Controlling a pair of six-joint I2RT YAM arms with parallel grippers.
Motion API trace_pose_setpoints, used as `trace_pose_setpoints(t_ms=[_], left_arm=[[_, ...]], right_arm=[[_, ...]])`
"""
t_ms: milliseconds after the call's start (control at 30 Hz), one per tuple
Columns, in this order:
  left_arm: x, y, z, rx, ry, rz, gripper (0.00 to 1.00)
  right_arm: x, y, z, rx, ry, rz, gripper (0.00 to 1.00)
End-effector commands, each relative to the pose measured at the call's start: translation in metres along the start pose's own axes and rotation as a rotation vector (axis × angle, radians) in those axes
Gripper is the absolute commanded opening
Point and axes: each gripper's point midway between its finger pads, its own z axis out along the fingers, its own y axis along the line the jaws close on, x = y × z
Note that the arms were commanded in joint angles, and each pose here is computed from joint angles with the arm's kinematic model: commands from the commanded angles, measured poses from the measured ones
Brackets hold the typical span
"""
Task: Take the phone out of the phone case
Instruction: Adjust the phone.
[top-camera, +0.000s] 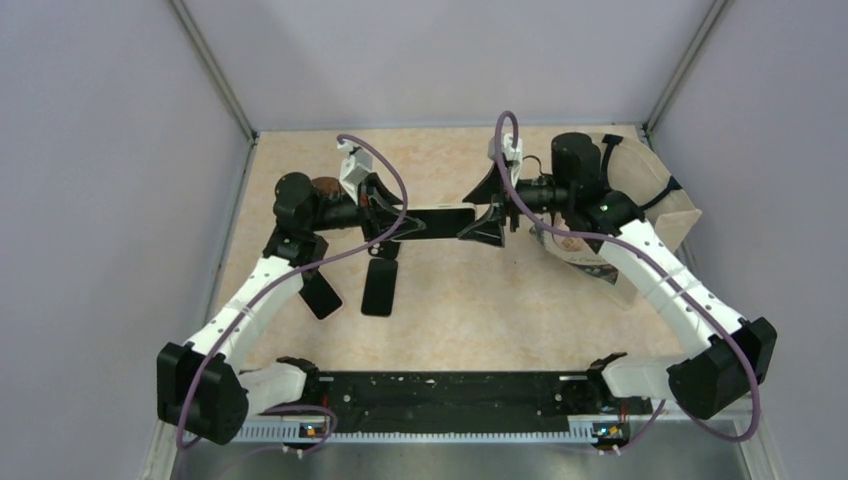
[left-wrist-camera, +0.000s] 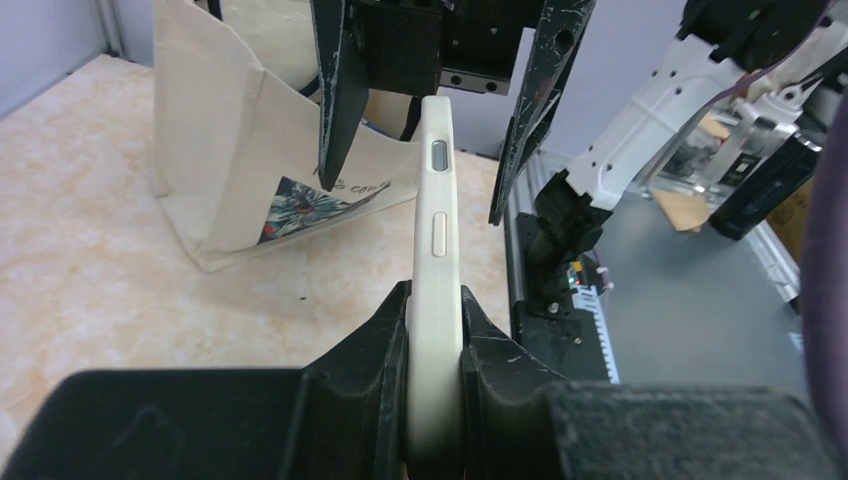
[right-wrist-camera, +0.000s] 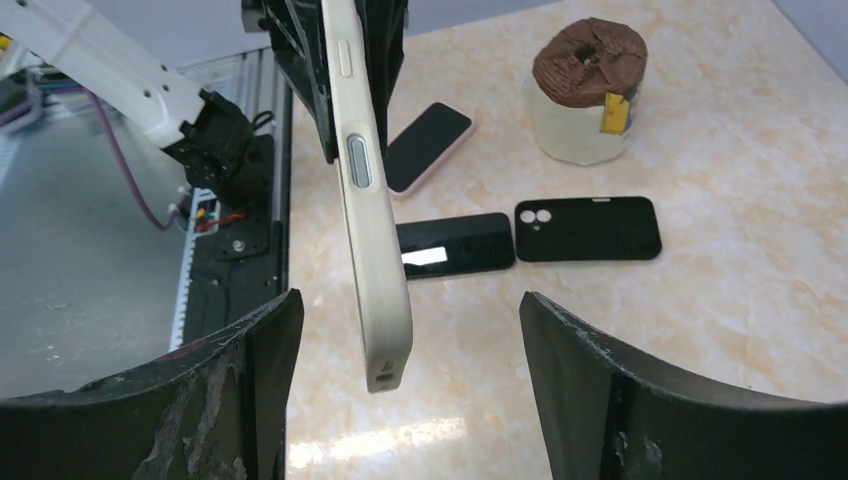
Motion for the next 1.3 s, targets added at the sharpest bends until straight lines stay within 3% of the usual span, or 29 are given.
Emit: trace_pose_setpoints(t_ms=[0,100,300,367,500,667,733,867,1033,1267], left_arm=[[-0.043,-0.035,-0.003,0.087,-0.170,0.102,0.00],[-0.042,-0.033,-0.003,0.076,-0.167,0.095,0.00],[-0.035,-0.026,-0.002,0.051,-0.166,0.067,0.00],[-0.032,-0.022,-0.001,0.042,-0.143,0.056,0.05],[-0.012,-0.003,-0.003,-0.034,0.000,0.077,0.48],[0.017,0.011,-0.017,-0.096,0.216,0.184,0.80],[0.026,0.011,-0.021,-0.087,0.283,0.192,0.87],[0.044,0.010,-0.020,-0.048,0.392,0.178,0.92],[0.059,0.007,-0.008,0.018,0.436,0.154,0.90],[0.074,0.008,0.001,0.063,0.459,0.111,0.62]], right_arm=[[-0.024,0.008,0.006,-0.116,-0.090,0.018,0.75],[-0.025,0.013,0.011,-0.182,-0.104,0.044,0.60],[-0.021,0.017,0.014,-0.237,-0.103,0.074,0.00],[-0.020,0.018,0.013,-0.239,-0.102,0.068,0.00],[-0.010,0.013,0.007,-0.181,-0.031,0.001,0.00],[0.001,0.009,0.000,-0.134,0.043,-0.100,0.00],[0.001,0.008,-0.001,-0.121,0.055,-0.126,0.00],[0.002,0.014,0.006,-0.125,0.086,-0.176,0.00],[0.004,0.021,0.015,-0.143,0.109,-0.195,0.00],[0.001,0.026,0.015,-0.148,0.103,-0.207,0.00]])
